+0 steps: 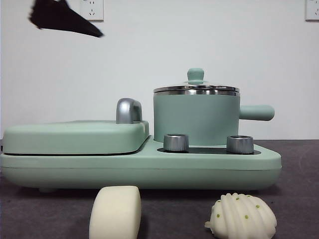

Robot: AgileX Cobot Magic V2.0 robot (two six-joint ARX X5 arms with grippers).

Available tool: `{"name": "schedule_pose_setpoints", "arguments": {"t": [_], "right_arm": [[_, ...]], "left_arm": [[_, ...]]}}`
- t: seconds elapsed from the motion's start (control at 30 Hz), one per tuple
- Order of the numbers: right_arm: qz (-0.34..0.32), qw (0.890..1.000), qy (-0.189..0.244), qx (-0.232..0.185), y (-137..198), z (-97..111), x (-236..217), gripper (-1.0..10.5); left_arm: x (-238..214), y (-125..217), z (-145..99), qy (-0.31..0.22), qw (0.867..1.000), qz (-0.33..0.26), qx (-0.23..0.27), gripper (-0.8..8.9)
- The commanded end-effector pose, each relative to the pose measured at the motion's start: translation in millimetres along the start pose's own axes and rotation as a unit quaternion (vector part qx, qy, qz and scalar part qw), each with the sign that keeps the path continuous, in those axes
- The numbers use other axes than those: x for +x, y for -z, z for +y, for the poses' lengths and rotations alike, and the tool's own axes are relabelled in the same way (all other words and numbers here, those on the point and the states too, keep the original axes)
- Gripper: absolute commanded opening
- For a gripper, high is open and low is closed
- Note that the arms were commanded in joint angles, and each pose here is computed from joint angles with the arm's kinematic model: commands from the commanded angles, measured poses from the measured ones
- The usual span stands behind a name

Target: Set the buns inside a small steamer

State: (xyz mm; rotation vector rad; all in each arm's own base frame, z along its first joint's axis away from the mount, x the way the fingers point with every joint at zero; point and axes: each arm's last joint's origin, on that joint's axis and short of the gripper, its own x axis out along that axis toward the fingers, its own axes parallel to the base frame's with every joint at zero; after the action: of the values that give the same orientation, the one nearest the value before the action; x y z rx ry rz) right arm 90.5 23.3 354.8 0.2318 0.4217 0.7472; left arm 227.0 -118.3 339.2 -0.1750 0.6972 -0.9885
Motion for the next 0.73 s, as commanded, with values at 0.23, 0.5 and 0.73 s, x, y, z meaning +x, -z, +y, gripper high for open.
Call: {"name": "schedule_pose_setpoints", "arguments": {"t": [0.23,0.5,0.73], "right_arm": [[-0.008,1.0,-0.001,-0.012,-5,2,-2,5.0],[-0.008,1.0,-0.001,-0.011,-5,2,-2,5.0],[-0.008,1.0,0.0,-0.012,-5,2,-2,5.0]], "left_arm": [[46,-52,-9,-0.008,0.999,0.032,0.041,4.72],[90,-81,-20,-0.069,0.988,0.111,0.087,4.71],[121,-107,-30,-0.115,0.978,0.14,0.102,4.69]]}}
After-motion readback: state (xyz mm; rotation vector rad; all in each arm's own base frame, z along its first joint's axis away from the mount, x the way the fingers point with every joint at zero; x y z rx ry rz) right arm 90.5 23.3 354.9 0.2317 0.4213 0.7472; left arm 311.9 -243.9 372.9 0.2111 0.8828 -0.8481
